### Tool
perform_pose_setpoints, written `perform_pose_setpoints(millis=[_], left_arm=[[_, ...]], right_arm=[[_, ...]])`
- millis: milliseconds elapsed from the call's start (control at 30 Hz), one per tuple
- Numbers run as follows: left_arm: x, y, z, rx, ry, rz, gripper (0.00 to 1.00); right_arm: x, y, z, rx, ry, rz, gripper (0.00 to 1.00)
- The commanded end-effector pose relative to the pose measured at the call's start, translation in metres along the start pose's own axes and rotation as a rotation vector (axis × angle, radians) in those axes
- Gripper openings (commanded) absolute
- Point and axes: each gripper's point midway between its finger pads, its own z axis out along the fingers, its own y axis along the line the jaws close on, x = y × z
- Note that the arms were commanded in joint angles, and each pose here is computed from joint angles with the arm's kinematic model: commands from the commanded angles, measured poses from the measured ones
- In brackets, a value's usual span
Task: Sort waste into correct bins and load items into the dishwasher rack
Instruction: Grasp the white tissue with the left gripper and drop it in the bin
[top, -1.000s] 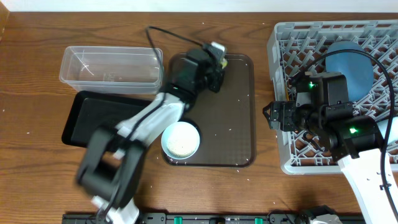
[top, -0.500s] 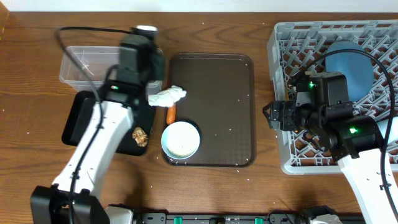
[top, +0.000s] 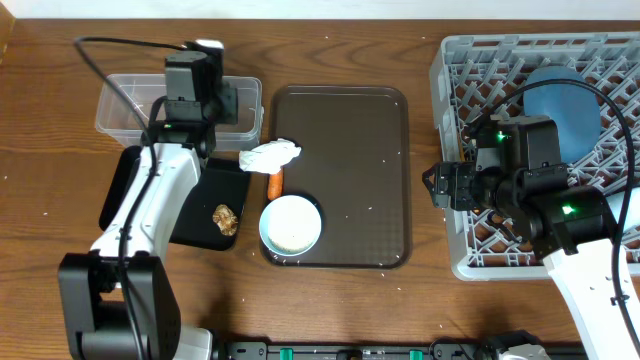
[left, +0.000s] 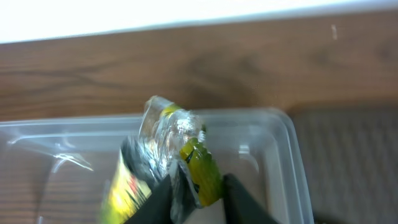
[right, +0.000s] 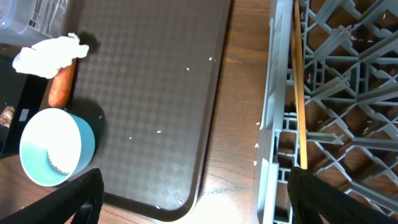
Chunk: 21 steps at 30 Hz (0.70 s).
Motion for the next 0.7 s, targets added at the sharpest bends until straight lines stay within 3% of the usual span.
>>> perform_pose_setpoints(millis=[0, 167, 333, 500, 667], left_arm=[[0.003, -0.015, -0.001, 0.063, 0.01, 0.13, 0.37], [0.019, -0.036, -0.008, 0.127, 0.074, 0.155, 0.46], [0.041, -0.072, -0.03, 0.253, 0.164, 0.188, 0.66], [0.08, -0.106, -0.046, 0.325, 0.313, 0.25, 0.68], [0.099, -0.125, -0.052, 0.325, 0.36, 0.322, 0.68]], right_arm=[[-0.003, -0.005, -0.002, 0.006, -0.006, 0.024, 0.88], [-0.003, -0.005, -0.002, 0.006, -0.006, 0.024, 0.88], [-0.002, -0.005, -0.002, 0.007, -0.004, 0.025, 0.88], [-0.002, -0.005, -0.002, 0.007, -0.004, 0.024, 0.89], [-0.003, -0.005, -0.002, 0.006, -0.008, 0.024, 0.89]])
